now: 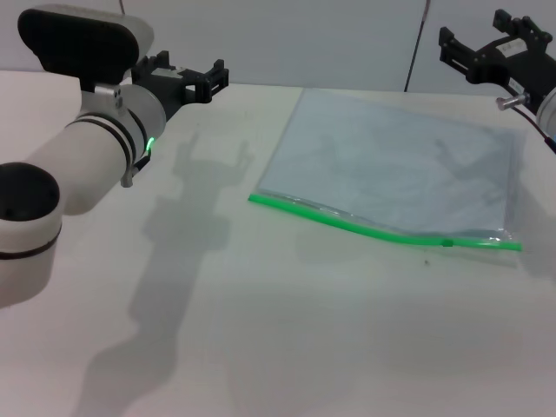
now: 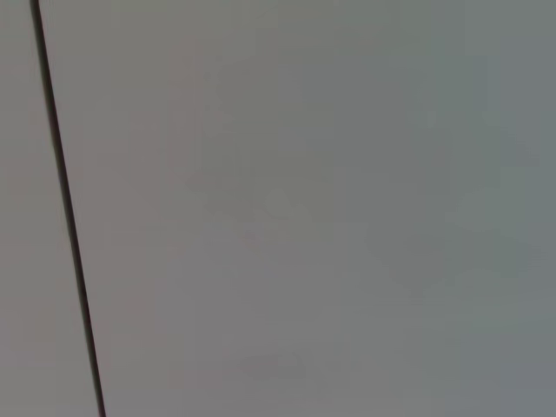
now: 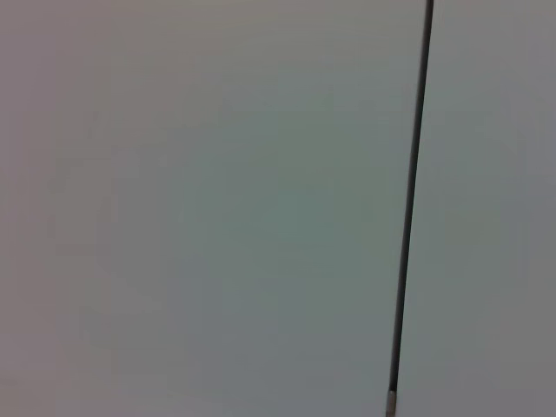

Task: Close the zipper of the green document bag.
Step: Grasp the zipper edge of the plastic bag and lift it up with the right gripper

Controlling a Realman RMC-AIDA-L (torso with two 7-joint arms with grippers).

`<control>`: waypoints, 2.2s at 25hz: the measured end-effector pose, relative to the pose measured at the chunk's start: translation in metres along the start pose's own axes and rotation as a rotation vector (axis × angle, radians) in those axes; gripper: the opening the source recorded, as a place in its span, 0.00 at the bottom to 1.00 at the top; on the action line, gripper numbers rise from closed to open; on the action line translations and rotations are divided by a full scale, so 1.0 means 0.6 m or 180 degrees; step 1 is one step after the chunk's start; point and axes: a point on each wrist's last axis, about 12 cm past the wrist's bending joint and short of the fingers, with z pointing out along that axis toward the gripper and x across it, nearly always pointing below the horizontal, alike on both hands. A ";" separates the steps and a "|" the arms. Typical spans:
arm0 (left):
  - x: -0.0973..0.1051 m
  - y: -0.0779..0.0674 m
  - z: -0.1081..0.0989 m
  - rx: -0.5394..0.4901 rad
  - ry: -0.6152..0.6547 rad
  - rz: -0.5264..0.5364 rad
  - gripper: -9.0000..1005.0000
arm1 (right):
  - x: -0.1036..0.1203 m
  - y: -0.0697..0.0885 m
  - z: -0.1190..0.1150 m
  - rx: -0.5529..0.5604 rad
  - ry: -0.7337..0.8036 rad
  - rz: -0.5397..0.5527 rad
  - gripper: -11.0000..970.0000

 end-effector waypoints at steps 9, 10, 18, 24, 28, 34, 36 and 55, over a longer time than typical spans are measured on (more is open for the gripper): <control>0.001 0.003 0.000 -0.0015 0.0005 -0.0047 0.86 | 0.001 0.000 -0.002 -0.0004 -0.0004 0.0002 0.91; 0.001 0.003 0.000 -0.0017 0.0007 -0.0047 0.86 | 0.001 0.000 -0.002 -0.0005 -0.0005 0.0001 0.91; 0.001 0.004 0.000 -0.0020 0.0006 -0.0047 0.86 | 0.002 0.000 -0.002 -0.0007 -0.0006 0.0001 0.91; 0.001 0.004 0.000 -0.0020 0.0006 -0.0046 0.86 | 0.002 0.000 -0.002 -0.0007 -0.0007 0.0001 0.91; 0.001 0.004 0.000 -0.0020 0.0006 -0.0046 0.86 | 0.001 0.000 -0.002 -0.0008 -0.0008 0.0000 0.91; 0.000 0.004 0.000 -0.0019 0.0004 -0.0047 0.86 | 0.001 0.000 -0.001 -0.0008 -0.0008 -0.0001 0.91; 0.000 0.004 0.000 -0.0019 0.0005 -0.0046 0.86 | 0.001 0.000 -0.001 -0.0006 -0.0005 -0.0001 0.91; 0.008 0.012 -0.002 -0.0057 0.0043 -0.0052 0.86 | 0.016 0.006 -0.030 -0.0238 -0.0076 0.0065 0.91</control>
